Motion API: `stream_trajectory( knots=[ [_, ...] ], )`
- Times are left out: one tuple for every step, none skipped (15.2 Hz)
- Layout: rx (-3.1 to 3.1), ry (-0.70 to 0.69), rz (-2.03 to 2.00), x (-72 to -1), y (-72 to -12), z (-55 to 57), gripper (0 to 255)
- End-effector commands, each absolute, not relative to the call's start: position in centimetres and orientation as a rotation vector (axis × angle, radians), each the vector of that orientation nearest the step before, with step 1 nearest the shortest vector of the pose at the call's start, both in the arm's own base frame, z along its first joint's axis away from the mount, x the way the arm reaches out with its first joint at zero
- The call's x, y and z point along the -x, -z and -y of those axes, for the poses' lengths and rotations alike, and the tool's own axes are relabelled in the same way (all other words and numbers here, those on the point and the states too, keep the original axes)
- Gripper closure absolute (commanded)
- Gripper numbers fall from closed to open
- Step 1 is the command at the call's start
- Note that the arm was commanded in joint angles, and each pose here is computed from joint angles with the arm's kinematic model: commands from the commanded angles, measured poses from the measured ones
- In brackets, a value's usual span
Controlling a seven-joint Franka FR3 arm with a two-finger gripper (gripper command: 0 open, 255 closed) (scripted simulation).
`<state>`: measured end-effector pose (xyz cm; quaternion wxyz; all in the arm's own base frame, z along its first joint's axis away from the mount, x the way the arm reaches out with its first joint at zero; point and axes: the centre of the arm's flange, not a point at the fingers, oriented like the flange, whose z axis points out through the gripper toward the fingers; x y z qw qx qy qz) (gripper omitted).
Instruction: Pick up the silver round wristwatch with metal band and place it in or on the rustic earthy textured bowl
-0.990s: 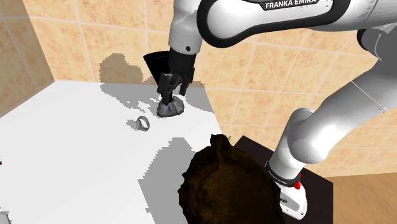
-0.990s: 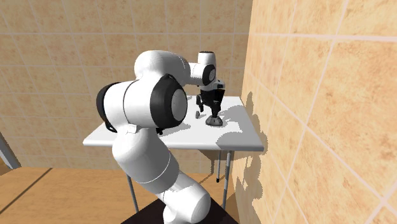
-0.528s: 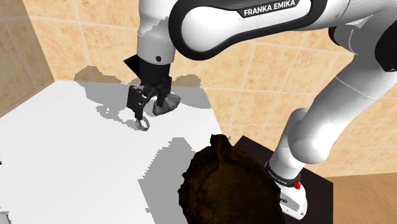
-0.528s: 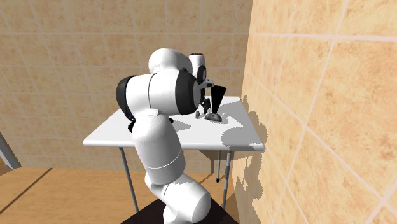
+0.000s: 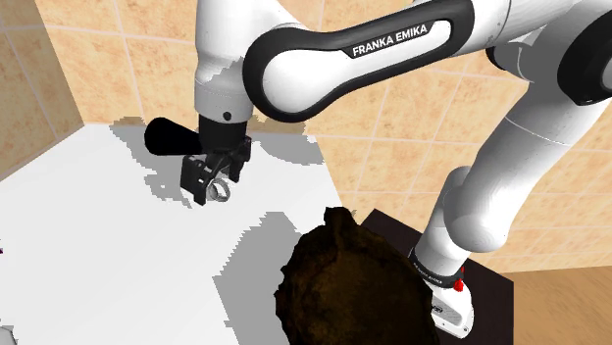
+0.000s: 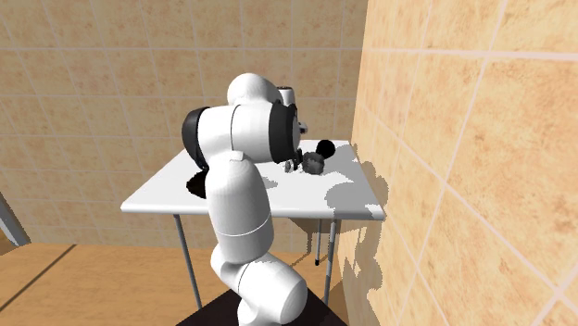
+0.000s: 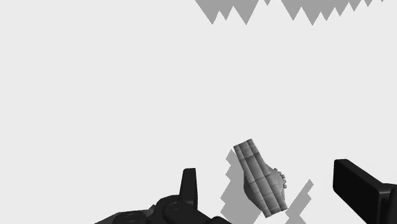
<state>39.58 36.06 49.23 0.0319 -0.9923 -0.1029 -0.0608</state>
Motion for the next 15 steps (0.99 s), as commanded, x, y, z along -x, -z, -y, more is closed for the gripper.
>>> stream_trajectory(
  knots=[
    [3.055, 0.188, 0.317, -39.74, -48.44, -36.08, 0],
    [3.055, 0.188, 0.317, -39.74, -48.44, -36.08, 0],
    [3.055, 0.188, 0.317, -39.74, -48.44, -36.08, 0],
    [3.055, 0.188, 0.317, -39.74, -48.44, -36.08, 0],
    [3.055, 0.188, 0.317, -39.74, -48.44, -36.08, 0],
    [3.055, 0.188, 0.317, -39.74, -48.44, -36.08, 0],
    [3.055, 0.188, 0.317, -39.74, -48.44, -36.08, 0],
    [3.055, 0.188, 0.317, -39.74, -48.45, -36.07, 0],
    [3.055, 0.188, 0.317, -39.74, -48.45, -36.07, 0],
    [3.055, 0.188, 0.317, -39.74, -48.45, -36.07, 255],
    [3.055, 0.188, 0.317, -39.74, -48.45, -36.07, 255],
    [3.055, 0.188, 0.317, -39.74, -48.45, -36.07, 255],
    [3.055, 0.188, 0.317, -39.74, -48.45, -36.07, 255],
    [3.055, 0.188, 0.317, -39.74, -48.45, -36.07, 255],
    [3.055, 0.188, 0.317, -39.74, -48.45, -36.07, 255]
  ],
)
